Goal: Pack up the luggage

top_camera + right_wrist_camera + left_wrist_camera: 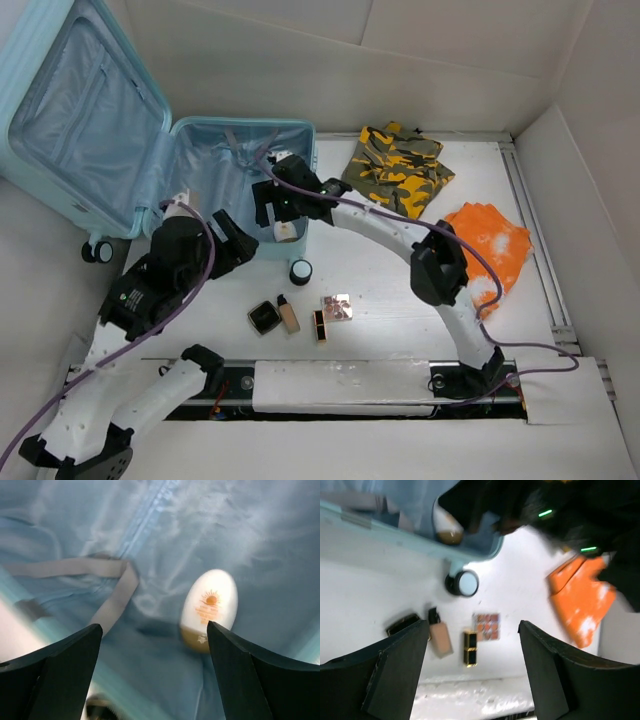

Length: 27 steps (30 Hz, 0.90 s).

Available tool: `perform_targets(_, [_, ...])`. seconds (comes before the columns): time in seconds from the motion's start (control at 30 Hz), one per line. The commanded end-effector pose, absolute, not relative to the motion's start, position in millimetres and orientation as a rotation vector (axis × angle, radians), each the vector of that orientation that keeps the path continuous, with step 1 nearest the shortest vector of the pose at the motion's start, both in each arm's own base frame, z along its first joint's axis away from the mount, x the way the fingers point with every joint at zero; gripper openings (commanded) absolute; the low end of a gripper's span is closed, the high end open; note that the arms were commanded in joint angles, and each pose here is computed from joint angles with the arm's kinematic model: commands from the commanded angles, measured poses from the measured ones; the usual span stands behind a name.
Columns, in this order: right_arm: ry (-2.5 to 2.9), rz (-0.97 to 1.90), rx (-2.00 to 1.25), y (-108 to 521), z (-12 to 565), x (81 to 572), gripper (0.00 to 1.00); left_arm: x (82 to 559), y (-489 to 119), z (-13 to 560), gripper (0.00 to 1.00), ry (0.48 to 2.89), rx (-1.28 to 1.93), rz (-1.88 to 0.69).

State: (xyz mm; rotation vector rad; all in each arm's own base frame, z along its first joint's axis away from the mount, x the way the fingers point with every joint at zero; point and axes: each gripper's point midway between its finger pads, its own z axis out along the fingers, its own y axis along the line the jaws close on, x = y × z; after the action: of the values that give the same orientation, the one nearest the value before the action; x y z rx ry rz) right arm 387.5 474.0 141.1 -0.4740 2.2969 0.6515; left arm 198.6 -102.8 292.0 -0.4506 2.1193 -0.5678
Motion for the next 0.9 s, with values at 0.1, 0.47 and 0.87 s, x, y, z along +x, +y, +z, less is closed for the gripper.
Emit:
perform_targets(0.1, [2.040, 0.767, -0.343, 428, 286, 386, 0.91, 188, -131, 226, 0.70, 2.349, -0.363, -0.625])
perform_targets(0.47, [2.083, 0.578, -0.259, 272, 290, 320, 0.59, 173, -173, 126, 0.73, 2.718, -0.039, -0.526])
perform_targets(0.87, [2.255, 0.575, -0.307, 227, 210, 248, 0.43, 122, -195, 87, 0.71, 2.828, -0.076, -0.298])
